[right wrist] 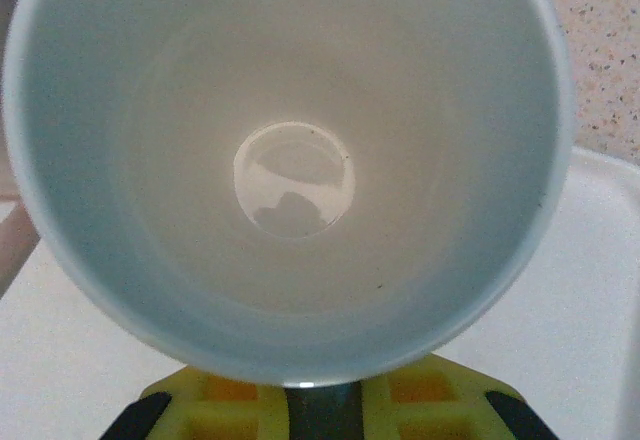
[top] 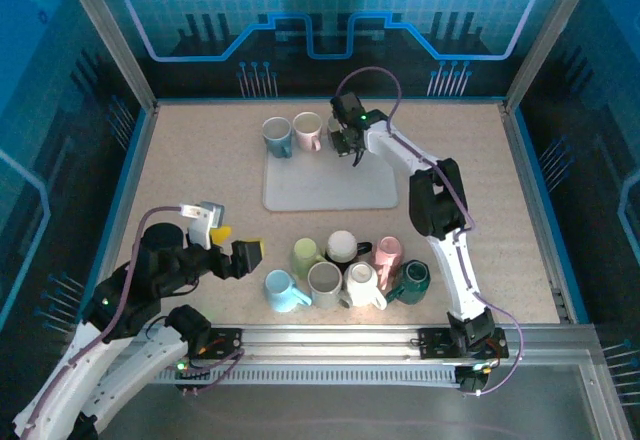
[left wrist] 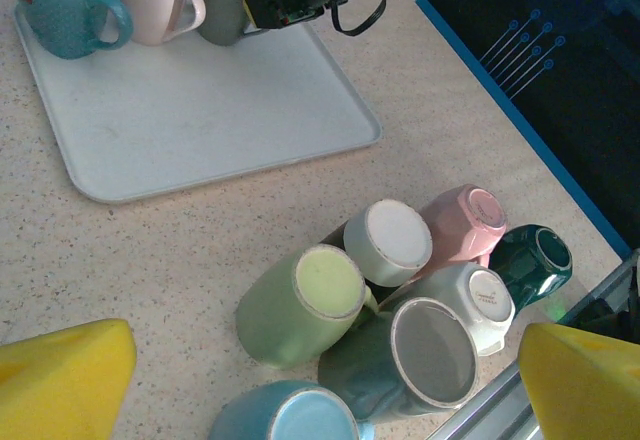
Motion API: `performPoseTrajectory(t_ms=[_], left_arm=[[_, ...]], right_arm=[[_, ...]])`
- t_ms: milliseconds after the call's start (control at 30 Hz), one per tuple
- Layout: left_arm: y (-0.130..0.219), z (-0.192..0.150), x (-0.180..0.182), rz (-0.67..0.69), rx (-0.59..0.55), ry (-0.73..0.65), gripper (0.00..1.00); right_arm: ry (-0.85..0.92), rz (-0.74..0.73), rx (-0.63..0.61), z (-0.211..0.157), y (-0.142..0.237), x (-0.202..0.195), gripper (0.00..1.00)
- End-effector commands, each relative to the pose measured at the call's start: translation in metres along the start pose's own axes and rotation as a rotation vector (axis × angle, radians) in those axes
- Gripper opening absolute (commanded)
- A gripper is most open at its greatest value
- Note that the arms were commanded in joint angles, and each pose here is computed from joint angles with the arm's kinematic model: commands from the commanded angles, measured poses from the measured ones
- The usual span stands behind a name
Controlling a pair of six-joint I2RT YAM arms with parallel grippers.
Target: Turn the mug right side up
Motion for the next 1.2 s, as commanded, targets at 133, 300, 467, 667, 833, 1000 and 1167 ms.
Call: performPoseTrajectory(t_ms=[133,300,467,667,833,1000,1167], left_arm=[[-0.006,-0.007,0.000,-0.004,0.034,-0.026,0.99],[-0.007,-0.007,0.001,-0.002,0.038,-0.024,0.99],[-0.007,-0.007,0.001,-0.001,0.040,-0.025,0.99],[-0.008,-0.007,0.001,0.001,0.041,-0.024,0.99],[-0.009,-0.007,0.001,0.003,0.043,-0.024,0.99],[-0.009,-0.008,0.002,0.005,0.048,-0.023,0.99],[-0.010,-0.008,0.002,0.006,0.049,-0.022,0.99]], right_arm=[[-0.026,0.011,0.018,0.002,-0.008,0.001,0.08],[-0.022,0.026,0.024,0.000,-0.008,0.005,0.14],[-0.012,0.038,0.015,-0.001,-0.002,0.008,0.15],[-0.003,0.060,0.019,-0.005,-0.001,0.012,0.08],[0.000,0.052,0.027,-0.008,-0.003,0.011,0.16],[-0.003,0.039,0.018,-0.003,0.002,0.007,0.31],[-0.007,0.050,-0.008,0.003,0.018,0.007,0.35]])
Point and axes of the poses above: each hand's point on the last joint's axis, 136 mm out from that joint toward the fingers, its own y axis back along the fingers, its own x axis along the line the jaws close on, z = x × y, the point moved 1 cm from there along y, back along the fingers, and after that the axes turned 5 degrees about -y, right-handed, at the moved point
